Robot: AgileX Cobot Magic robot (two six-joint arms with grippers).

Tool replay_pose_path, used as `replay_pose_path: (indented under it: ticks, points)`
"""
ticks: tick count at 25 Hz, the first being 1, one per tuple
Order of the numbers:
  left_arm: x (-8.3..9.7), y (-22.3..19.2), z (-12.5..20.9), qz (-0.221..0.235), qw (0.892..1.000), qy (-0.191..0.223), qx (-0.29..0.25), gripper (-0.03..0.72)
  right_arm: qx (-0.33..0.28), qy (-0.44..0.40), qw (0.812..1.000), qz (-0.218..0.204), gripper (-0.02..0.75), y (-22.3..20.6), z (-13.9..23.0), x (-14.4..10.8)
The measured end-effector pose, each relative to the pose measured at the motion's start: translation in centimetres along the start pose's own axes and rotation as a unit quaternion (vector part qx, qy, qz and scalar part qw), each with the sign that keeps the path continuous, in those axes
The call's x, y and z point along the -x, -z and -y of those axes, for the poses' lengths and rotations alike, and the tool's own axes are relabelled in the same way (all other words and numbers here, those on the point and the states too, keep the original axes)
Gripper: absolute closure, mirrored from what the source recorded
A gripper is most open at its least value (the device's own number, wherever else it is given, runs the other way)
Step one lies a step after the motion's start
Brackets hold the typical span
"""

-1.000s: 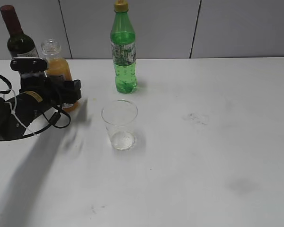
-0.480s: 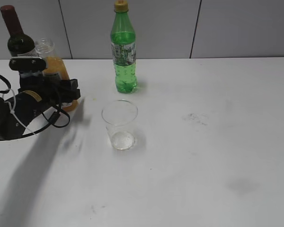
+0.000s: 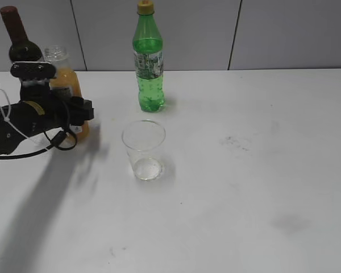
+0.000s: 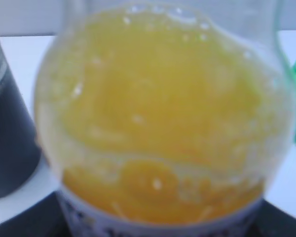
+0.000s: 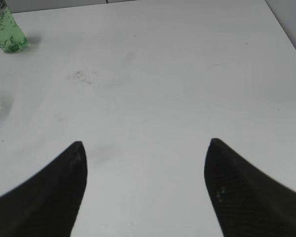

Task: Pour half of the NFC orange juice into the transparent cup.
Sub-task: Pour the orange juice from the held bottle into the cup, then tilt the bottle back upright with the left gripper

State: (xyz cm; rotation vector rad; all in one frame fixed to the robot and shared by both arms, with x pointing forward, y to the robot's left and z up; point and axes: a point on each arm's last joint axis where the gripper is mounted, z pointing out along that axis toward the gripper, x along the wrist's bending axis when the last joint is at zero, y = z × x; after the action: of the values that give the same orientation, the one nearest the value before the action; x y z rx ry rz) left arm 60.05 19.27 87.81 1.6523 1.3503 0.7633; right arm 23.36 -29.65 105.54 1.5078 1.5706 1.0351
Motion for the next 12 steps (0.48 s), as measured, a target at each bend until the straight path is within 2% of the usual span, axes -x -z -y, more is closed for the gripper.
replay_pose_path:
  ticks: [3, 7, 12]
  points:
    - [0.3, 1.4, -1.0, 0.014, 1.0, -0.019, 0.005, 0.217, 0.0, 0.0, 1.0, 0.0, 0.168, 0.0, 0.0, 0.0]
    - [0.3, 3.9, -2.0, 0.019, 0.998, -0.028, 0.047, 0.217, 0.0, 0.0, 1.0, 0.0, 0.168, 0.0, 0.0, 0.0]
    - [0.1, 7.6, -0.7, 0.02, 0.997, -0.029, 0.062, 0.217, 0.0, 0.0, 1.0, 0.0, 0.168, 0.0, 0.0, 0.0]
